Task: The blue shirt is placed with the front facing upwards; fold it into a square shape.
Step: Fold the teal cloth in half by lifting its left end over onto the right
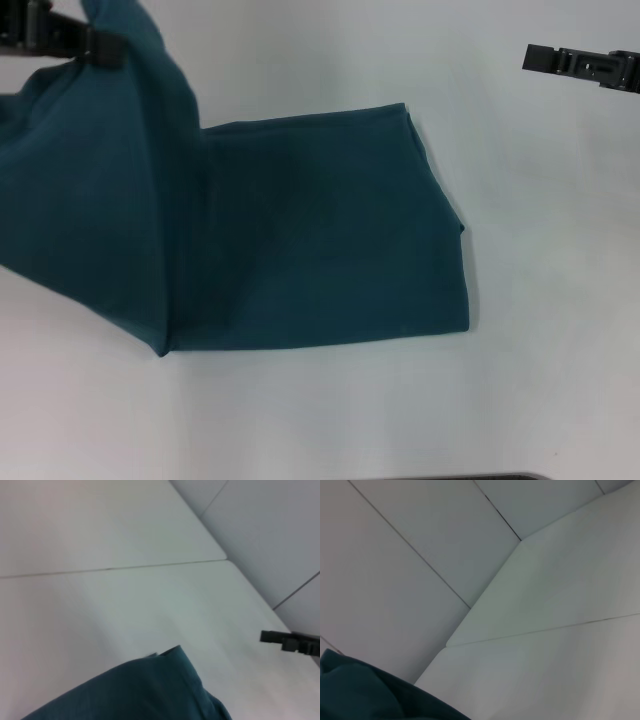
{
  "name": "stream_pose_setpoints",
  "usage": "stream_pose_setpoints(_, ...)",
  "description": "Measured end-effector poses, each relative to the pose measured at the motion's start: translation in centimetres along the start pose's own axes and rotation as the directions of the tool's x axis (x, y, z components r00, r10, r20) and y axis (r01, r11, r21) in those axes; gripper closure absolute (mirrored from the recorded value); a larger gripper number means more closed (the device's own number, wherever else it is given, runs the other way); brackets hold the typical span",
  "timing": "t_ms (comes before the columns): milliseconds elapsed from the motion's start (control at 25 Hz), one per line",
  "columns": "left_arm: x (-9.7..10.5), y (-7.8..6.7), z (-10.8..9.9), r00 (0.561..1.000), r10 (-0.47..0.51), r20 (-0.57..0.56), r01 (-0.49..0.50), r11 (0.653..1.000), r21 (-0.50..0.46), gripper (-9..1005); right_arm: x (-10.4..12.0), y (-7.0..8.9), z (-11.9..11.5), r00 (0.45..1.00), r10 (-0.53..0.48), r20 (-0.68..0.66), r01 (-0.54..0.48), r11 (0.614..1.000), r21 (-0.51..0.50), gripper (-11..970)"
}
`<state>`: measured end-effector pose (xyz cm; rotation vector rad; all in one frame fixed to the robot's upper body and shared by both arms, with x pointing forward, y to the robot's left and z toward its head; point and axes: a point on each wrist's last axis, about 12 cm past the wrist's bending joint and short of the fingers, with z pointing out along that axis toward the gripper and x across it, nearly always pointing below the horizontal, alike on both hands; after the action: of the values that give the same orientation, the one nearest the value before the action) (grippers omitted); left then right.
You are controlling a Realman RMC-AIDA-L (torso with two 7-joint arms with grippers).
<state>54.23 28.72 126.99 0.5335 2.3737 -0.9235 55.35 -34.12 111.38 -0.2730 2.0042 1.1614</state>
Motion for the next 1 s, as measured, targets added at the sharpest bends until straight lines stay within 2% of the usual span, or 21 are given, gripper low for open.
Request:
stream_pose_setpoints(280,-0.4,-1.2,1.2,1.000,0.020,0.016,-0.021,0.999,0.039,938,0.1,0.1,-0.1,1.000,-0.002,-0.003,0.002,1.000,-0.007,279)
stream_pose_setpoints(760,-1.5,-3.4,5.5,0.997,0.074,0.036,-0.079,0.983,0.168,939,0.4,0.1,-0.2,1.000,-0.003,-0.013,0.003,1.000,-0.011,283)
stream_pose_setpoints(1000,-1.6,-3.4,7.5,0.998,0.062,0.012,-0.063,0.978,0.197,938,0.5,0.2,-0.1,1.000,0.001,-0.027,-0.001,1.000,-0.015,286)
